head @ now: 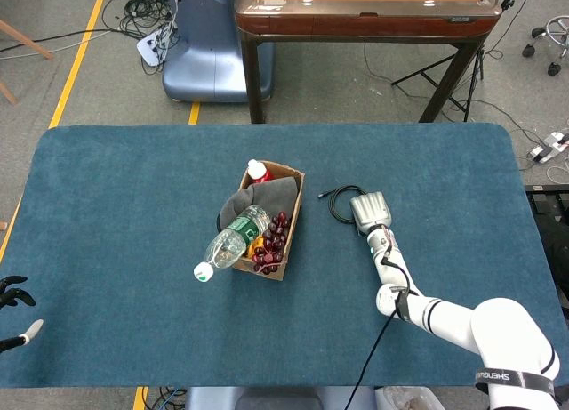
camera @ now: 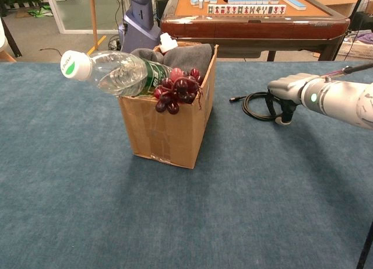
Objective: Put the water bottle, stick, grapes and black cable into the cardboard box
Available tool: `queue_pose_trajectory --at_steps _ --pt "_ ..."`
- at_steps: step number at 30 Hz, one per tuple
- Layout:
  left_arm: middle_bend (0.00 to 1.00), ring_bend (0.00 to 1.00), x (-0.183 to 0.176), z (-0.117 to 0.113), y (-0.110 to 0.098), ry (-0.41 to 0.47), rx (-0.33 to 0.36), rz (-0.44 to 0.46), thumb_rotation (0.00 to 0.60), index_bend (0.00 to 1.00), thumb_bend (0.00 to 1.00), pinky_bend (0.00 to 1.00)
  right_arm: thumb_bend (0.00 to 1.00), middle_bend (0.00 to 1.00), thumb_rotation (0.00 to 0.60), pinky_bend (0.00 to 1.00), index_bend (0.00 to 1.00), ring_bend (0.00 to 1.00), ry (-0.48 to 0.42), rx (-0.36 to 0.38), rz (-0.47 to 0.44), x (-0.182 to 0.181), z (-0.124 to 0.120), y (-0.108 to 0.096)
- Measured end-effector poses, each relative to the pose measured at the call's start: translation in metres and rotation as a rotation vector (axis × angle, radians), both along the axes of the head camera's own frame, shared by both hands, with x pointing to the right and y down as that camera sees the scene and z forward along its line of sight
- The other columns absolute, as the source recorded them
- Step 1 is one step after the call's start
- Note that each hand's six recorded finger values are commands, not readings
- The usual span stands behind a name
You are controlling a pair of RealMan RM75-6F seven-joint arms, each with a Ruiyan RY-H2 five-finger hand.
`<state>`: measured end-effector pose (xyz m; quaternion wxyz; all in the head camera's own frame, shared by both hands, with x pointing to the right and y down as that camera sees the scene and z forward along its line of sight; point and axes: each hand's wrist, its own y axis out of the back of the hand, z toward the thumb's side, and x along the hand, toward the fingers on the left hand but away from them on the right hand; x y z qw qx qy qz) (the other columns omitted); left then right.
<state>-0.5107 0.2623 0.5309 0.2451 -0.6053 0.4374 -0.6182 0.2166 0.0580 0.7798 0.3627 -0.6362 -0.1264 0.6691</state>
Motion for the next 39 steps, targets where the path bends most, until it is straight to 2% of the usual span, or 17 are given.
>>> queue_pose_trajectory --at_steps 4,10,16,32,39 --pt "0.24 0.40 0.000 0.000 0.000 0.000 0.000 -0.001 0.600 0.50 0.19 0.67 0.49 1.00 0.600 1.00 0.63 1.00 0.010 -0.007 0.001 0.002 0.001 0.001" --pt "0.24 0.40 0.000 0.000 0.000 -0.001 -0.001 -0.002 0.600 0.50 0.19 0.67 0.54 1.00 0.600 1.00 0.66 1.00 0.028 -0.022 0.004 0.005 0.001 0.001" --pt "0.24 0.40 -0.001 0.001 0.000 -0.001 -0.003 -0.004 0.600 0.50 0.19 0.67 0.55 1.00 0.600 1.00 0.67 1.00 0.006 -0.001 0.005 0.005 -0.009 -0.003" --pt "0.24 0.40 -0.001 0.002 0.000 -0.006 -0.006 -0.001 0.600 0.50 0.19 0.67 0.55 1.00 0.600 1.00 0.68 1.00 -0.083 0.092 0.022 0.005 -0.070 -0.025" --pt "0.24 0.40 -0.001 0.002 0.000 -0.006 -0.006 -0.002 0.600 0.50 0.19 0.67 0.55 1.00 0.600 1.00 0.68 1.00 -0.115 0.115 0.042 0.005 -0.087 -0.031"
